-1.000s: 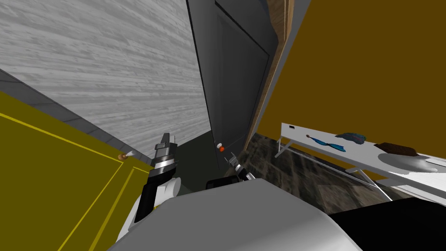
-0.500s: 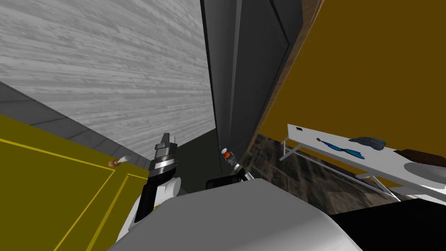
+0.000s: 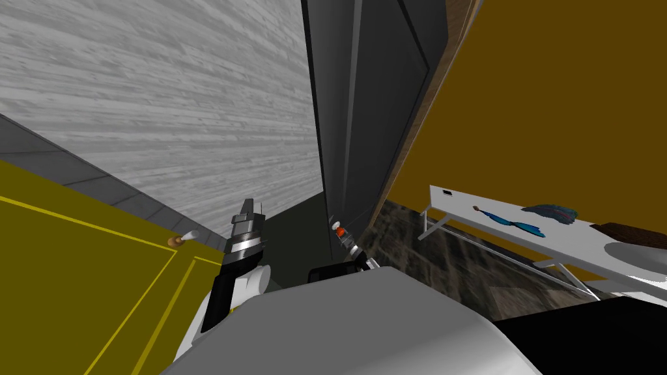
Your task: Push the door open
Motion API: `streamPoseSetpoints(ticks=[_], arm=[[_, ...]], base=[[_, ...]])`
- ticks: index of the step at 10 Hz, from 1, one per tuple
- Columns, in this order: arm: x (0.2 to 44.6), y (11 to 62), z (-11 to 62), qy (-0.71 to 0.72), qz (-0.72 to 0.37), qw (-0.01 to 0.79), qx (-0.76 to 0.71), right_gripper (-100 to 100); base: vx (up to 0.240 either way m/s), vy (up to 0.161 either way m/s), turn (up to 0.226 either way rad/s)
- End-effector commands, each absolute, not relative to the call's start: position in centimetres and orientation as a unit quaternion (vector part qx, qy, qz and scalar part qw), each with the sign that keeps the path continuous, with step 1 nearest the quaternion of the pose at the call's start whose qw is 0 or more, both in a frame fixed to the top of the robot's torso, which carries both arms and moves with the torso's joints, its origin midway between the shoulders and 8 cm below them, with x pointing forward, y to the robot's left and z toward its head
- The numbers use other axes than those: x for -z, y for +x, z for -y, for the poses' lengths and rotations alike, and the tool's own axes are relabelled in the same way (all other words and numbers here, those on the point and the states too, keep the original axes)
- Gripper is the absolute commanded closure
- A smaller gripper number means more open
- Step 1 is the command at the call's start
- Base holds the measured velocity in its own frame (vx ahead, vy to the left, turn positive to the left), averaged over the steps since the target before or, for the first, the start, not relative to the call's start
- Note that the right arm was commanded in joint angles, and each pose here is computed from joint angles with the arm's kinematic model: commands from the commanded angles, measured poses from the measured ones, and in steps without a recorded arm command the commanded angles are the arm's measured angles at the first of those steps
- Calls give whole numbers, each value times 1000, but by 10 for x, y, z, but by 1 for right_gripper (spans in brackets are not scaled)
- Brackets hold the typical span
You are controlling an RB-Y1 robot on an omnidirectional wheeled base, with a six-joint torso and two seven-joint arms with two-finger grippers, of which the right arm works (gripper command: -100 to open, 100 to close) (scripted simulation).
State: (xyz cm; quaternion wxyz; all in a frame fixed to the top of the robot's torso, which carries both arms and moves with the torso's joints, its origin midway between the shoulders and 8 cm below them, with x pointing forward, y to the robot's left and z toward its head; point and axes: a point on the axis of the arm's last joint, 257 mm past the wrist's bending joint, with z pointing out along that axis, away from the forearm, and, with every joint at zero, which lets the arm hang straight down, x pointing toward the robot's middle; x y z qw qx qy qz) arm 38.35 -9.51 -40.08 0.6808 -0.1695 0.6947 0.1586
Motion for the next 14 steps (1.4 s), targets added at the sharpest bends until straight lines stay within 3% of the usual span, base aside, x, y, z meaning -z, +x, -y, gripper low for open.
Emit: streamPoseSetpoints(ticks=[1, 14], arm=[[397, 386, 97, -168, -692, 684, -157, 100], [388, 396, 126, -8, -696, 669, -262, 100]], base=[[0, 0, 0], [28, 15, 43]])
